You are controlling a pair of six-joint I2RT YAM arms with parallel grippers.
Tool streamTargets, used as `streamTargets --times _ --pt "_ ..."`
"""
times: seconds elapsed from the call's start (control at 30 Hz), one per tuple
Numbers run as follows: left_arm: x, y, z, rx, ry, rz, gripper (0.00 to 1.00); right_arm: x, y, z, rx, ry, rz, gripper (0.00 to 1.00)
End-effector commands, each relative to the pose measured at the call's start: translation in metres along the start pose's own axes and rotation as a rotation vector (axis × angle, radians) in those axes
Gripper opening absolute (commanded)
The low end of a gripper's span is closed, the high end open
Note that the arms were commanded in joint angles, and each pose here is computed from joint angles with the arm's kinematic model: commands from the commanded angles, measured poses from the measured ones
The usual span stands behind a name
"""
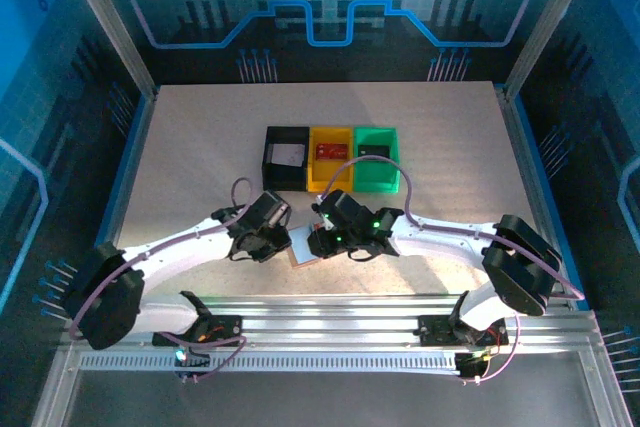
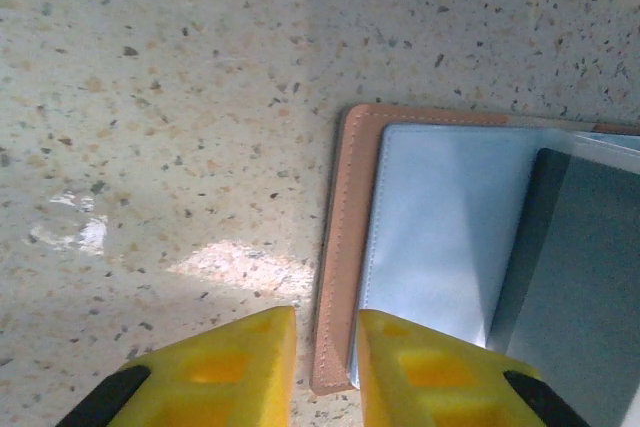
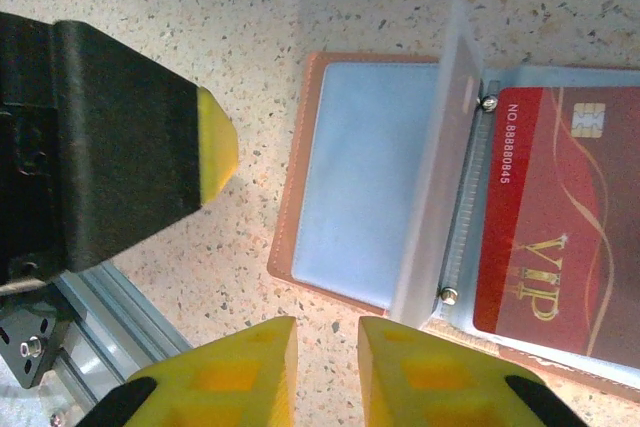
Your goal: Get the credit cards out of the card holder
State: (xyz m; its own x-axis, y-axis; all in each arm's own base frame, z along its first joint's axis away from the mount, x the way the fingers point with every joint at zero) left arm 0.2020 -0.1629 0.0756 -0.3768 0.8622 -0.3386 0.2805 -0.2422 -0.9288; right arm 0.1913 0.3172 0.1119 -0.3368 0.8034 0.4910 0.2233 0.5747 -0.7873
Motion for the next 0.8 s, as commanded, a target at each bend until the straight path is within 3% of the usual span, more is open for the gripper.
streamTargets --times 0.0,0.3,0.43,0.57,0.77 --pt "0.016 -0.008 0.001 -0.012 0.007 -0.035 0.24 0.015 -0.005 -0.005 -0.011 -0.012 -0.034 0.23" --pt "0.024 -0.020 -0.001 -0.037 -0.010 -0.016 0.25 0.015 -0.005 -0.004 -0.013 -0.021 -0.021 0.23" --pt "0.024 -0.014 0.006 -0.010 -0.030 0.016 0.25 -0.018 -0.018 -0.011 -0.052 0.007 0.105 0.25" --pt "0.023 -0.006 0.008 0.013 -0.040 0.017 0.25 -0.048 -0.016 -0.006 -0.019 0.111 0.098 0.29" --pt "0.005 0.000 0.006 0.036 -0.006 0.006 0.25 -0.061 -0.012 -0.005 -0.018 0.118 0.123 0.33"
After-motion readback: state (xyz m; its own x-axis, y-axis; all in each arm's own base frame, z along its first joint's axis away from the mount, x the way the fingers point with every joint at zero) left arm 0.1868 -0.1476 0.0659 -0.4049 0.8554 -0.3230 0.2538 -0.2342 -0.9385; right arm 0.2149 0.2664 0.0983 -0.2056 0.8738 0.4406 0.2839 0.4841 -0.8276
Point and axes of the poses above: each hand's point on the last joint's axis, 136 mm out from that joint toward the fingers, its own y axis out along the fingers, its own x axis along the line the jaws close on, z = x × y, the point moved 3 cm from there along -y, back along the fingers, and after that the axes turned 7 degrees about y, right-handed, at the moved point
